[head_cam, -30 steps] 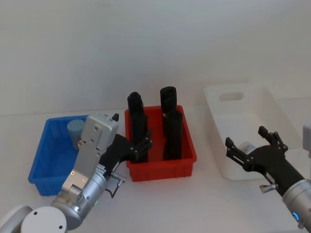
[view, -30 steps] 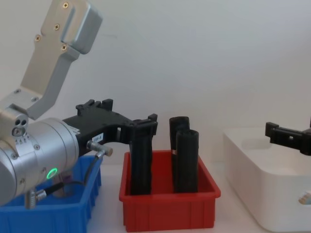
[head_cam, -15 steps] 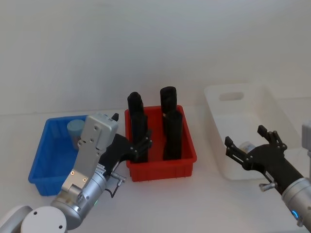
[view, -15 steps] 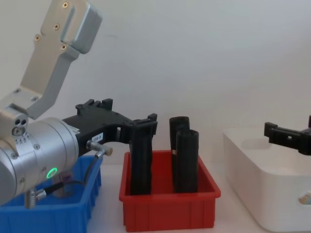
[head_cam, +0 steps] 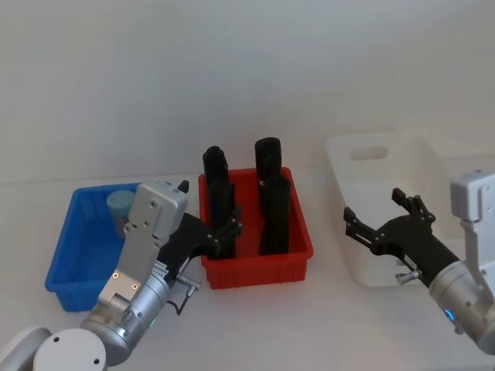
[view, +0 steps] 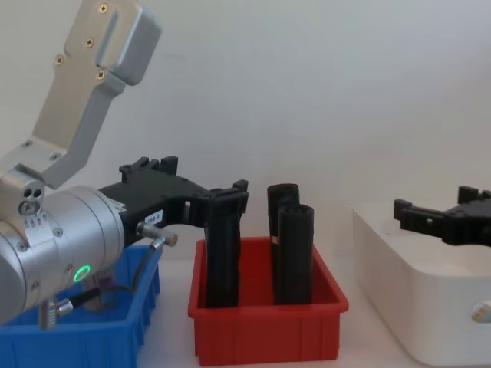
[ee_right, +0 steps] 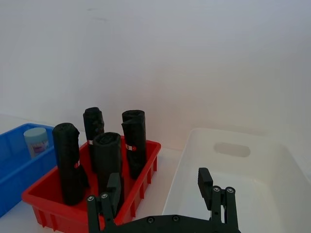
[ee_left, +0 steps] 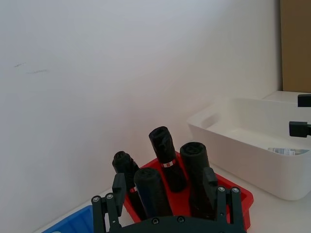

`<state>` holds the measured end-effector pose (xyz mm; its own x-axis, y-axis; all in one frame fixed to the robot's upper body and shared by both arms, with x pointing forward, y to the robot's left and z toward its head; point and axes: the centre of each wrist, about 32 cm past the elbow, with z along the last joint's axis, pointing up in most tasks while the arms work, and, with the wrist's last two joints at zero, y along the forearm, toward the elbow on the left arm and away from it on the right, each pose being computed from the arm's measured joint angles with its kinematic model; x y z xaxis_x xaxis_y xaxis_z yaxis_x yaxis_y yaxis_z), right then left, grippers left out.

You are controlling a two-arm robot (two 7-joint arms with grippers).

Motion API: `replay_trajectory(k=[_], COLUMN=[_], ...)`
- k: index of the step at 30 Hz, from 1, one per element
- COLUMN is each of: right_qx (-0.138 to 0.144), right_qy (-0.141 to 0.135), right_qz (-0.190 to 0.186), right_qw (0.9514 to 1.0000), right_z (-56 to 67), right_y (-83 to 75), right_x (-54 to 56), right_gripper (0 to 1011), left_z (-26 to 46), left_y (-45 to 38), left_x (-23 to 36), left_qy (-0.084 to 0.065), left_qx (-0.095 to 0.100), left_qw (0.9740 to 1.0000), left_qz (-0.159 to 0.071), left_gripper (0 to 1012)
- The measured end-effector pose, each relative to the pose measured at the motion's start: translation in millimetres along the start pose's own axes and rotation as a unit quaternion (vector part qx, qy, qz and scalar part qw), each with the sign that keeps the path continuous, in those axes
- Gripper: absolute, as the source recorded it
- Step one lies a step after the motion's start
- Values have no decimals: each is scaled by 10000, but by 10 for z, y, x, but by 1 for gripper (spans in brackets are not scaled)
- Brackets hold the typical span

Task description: Pick the cotton swabs from the blue box and place them into the white box.

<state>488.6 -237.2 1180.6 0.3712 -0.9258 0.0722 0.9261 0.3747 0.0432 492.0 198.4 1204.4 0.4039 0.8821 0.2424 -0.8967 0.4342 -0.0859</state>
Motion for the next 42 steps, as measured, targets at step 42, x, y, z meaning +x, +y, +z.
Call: replay_trajectory(k=[42], right_qx=[-203], right_qy=[-191], right_qz=[1302], right_qw=[9911], right_z=[-350], right_y=[1214], right_x=[39], right_gripper=[1001], left_z=[0], left_y=[0], left_x=[0], left_qy=[0], left_qx=[-1], left_qw=[10000], left_qz=[0], left_gripper=[1004])
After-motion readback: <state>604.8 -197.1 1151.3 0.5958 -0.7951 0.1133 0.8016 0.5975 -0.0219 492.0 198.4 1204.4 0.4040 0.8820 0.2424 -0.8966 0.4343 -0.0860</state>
